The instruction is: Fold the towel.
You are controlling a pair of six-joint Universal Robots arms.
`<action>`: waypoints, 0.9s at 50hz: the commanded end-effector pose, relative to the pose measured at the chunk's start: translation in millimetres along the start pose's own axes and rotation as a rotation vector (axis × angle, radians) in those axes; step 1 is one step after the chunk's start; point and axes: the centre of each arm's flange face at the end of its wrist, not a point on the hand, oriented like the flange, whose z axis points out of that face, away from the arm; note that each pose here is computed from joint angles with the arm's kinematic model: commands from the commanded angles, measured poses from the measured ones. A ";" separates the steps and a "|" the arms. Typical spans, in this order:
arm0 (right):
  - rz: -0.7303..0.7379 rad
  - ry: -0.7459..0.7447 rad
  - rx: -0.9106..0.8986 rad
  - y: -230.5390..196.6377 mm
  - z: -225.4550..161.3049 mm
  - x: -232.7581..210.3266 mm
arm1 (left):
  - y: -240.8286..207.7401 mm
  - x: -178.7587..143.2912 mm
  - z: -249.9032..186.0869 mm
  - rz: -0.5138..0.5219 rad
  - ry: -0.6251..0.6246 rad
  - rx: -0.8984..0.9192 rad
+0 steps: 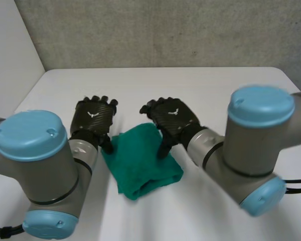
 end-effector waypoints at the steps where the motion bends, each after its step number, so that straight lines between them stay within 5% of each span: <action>1: 0.116 -0.062 -0.177 29.4 18.7 12.3 | 16.8 13.6 -0.7 -0.100 0.045 -0.091; 11: 0.061 0.006 -0.289 55.8 38.5 22.0 | 63.9 24.2 0.3 -0.081 0.098 -0.323; 20: -0.028 0.032 -0.283 51.7 35.3 20.4 | 59.4 16.1 -1.3 -0.078 0.096 -0.347; 28: 0.020 0.182 0.057 -36.2 11.0 40.8 | -5.9 1.6 0.0 -0.129 0.078 -0.143; 33: 0.085 0.427 0.264 -86.4 -19.5 79.5 | -66.1 -29.0 4.7 -0.184 0.014 0.044; 45: 0.002 0.625 0.209 -100.2 -46.6 116.3 | -125.9 -92.8 -1.1 -0.227 -0.088 0.150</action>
